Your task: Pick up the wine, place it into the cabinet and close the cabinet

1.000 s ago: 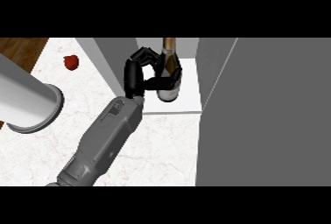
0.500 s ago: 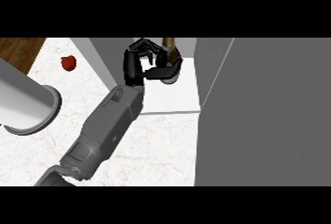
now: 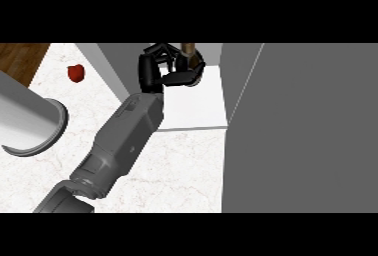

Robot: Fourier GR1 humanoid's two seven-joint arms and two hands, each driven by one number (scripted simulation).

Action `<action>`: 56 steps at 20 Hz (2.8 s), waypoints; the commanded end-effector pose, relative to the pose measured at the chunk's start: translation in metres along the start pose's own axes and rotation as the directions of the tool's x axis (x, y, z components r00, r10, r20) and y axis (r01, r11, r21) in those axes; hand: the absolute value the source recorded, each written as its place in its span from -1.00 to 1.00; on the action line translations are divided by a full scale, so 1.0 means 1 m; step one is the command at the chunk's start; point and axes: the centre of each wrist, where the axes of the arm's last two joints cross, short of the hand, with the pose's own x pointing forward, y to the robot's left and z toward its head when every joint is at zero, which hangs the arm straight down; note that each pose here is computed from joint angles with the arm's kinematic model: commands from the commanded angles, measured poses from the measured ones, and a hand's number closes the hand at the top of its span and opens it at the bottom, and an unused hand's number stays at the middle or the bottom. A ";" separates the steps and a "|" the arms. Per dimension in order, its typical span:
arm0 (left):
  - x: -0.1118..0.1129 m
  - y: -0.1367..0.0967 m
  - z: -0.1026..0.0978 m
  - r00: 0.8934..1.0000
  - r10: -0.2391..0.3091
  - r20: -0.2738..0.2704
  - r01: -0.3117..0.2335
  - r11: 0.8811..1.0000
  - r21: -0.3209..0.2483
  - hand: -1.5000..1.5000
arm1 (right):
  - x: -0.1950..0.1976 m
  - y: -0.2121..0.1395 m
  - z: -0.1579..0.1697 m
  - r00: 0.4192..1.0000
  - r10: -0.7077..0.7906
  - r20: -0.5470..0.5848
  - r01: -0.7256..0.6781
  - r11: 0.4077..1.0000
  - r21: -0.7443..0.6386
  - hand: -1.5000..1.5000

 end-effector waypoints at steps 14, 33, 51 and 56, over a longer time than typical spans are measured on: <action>-0.012 0.026 -0.008 0.998 -0.007 -0.056 0.010 0.999 0.041 1.00 | 0.017 0.005 -0.003 0.999 0.001 0.045 -0.001 1.000 0.008 -1.00; -0.040 0.026 0.022 0.980 -0.190 -0.062 0.194 0.979 0.066 -1.00 | 0.011 0.012 0.004 0.999 0.000 0.054 -0.002 0.999 0.045 -1.00; -0.044 0.046 0.018 0.997 -0.072 0.002 0.072 0.997 -0.006 -1.00 | 0.008 0.012 0.007 0.999 -0.001 0.045 -0.001 0.999 0.036 -1.00; -0.057 0.041 0.037 0.999 -0.046 -0.014 0.046 0.998 -0.039 -1.00 | 0.007 0.020 0.014 0.999 -0.021 0.036 0.020 0.999 0.026 -1.00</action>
